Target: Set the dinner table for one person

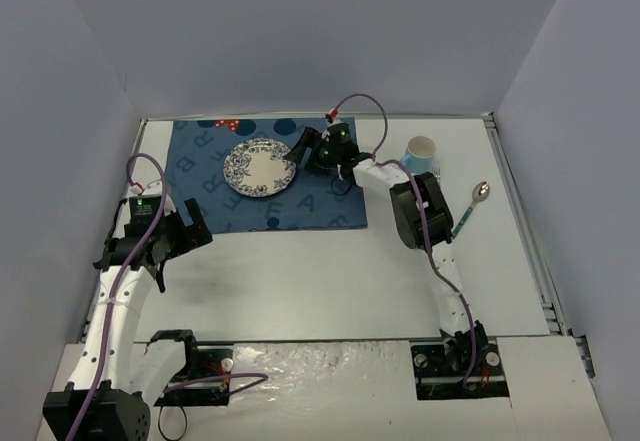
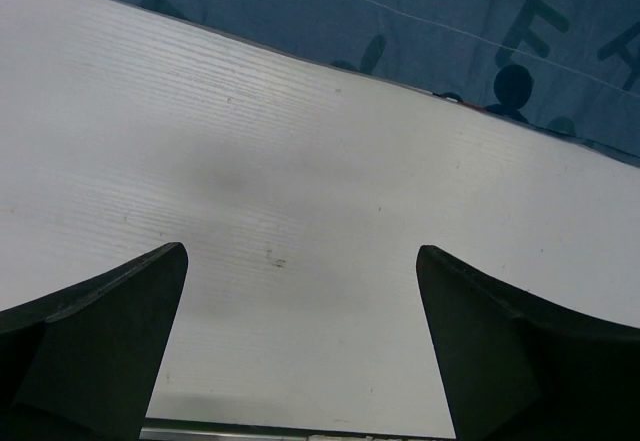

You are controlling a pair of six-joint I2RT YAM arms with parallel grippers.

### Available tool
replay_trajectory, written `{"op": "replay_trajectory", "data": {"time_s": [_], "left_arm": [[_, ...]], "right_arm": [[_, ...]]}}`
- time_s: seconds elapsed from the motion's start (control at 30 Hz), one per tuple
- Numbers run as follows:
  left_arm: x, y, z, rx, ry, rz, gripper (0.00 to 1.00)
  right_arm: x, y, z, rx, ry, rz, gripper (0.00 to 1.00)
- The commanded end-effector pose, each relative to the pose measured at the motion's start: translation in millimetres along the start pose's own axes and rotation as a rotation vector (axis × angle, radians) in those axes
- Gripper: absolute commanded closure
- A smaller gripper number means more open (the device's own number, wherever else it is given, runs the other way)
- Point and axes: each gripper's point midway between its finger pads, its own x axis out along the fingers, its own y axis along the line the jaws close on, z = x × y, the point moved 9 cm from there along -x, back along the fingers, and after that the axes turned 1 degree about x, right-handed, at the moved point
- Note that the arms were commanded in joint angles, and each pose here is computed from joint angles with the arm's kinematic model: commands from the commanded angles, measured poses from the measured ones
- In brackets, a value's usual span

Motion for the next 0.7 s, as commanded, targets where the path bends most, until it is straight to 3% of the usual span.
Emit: {"op": "replay_trajectory", "data": {"time_s": [0.0, 0.17, 0.33, 0.67], "left_arm": [[-24.1, -8.9, 26.5, 0.027, -0.081, 0.003, 0.03], [-36.2, -10.9, 34.4, 0.066, -0.117, 0.035, 0.03], [-36.5, -21.8, 31.5, 0.123, -0.101, 0.002, 0.03], [-31.5, -27.6, 38.3, 0.129, -0.08, -0.005, 0.03]], "right_arm": [[-82.8, 42.8, 57.4, -0.331, -0.169, -0.227, 0.19], [-173.7, 27.0, 79.6, -0.404, -0.371, -0.621, 0.14], [-225.9, 0.7, 83.4, -0.288, -0.465, -0.859, 0.14], [-207.5, -36.1, 95.6, -0.167, -0.49, -0.946, 0.2]]}}
